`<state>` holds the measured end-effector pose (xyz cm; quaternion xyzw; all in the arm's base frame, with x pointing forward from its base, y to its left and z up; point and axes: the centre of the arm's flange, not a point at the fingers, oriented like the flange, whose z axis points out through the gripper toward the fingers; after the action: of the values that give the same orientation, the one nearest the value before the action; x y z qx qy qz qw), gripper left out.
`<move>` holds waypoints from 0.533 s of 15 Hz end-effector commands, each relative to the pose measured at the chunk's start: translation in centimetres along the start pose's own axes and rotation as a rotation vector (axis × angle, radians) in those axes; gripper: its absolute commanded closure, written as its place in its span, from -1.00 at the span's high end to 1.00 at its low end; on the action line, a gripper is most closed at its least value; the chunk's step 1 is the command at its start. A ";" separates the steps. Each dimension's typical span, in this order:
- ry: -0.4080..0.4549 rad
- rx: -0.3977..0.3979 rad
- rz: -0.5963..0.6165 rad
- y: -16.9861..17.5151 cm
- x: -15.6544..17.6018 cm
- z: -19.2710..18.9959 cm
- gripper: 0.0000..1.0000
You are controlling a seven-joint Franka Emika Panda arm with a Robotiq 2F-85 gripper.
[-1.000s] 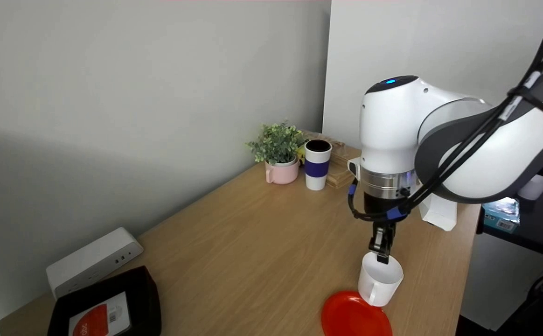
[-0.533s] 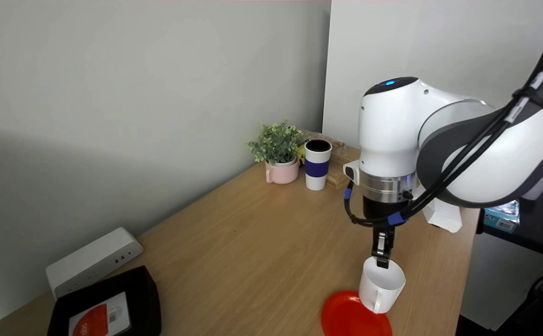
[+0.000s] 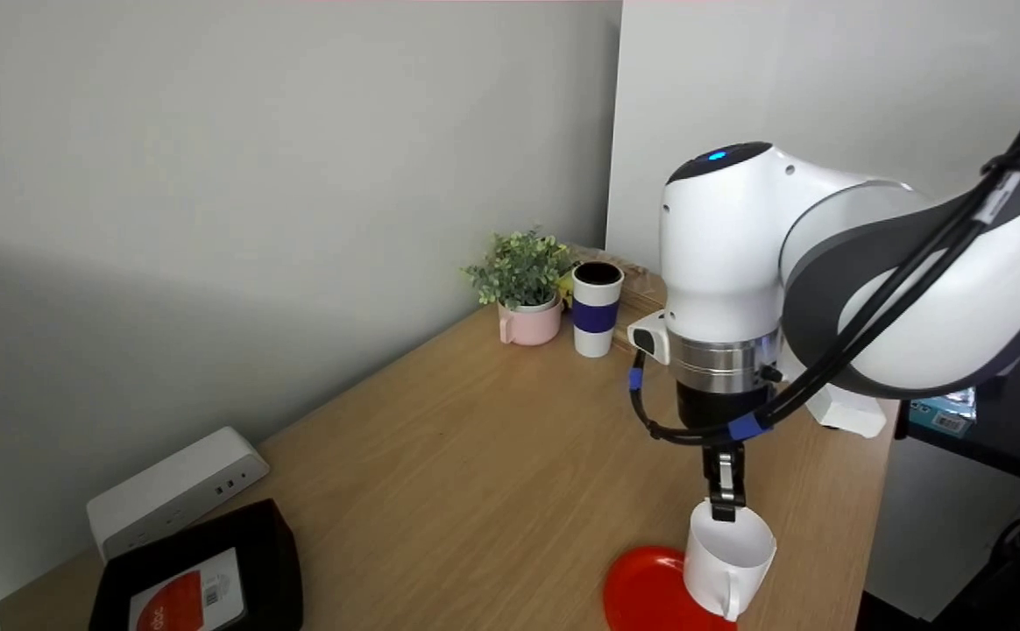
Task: Put the mug on the plate
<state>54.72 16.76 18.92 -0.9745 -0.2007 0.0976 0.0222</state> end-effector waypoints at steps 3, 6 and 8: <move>-0.050 -0.033 -0.070 -0.8 2.2 -0.7 -0.99; -0.098 -0.018 -0.093 -0.3 4.5 -0.4 -0.99; -0.135 0.003 -0.113 -0.1 5.8 0.3 -0.99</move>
<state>56.81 18.37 18.97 -0.9624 -0.2361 0.1336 0.0106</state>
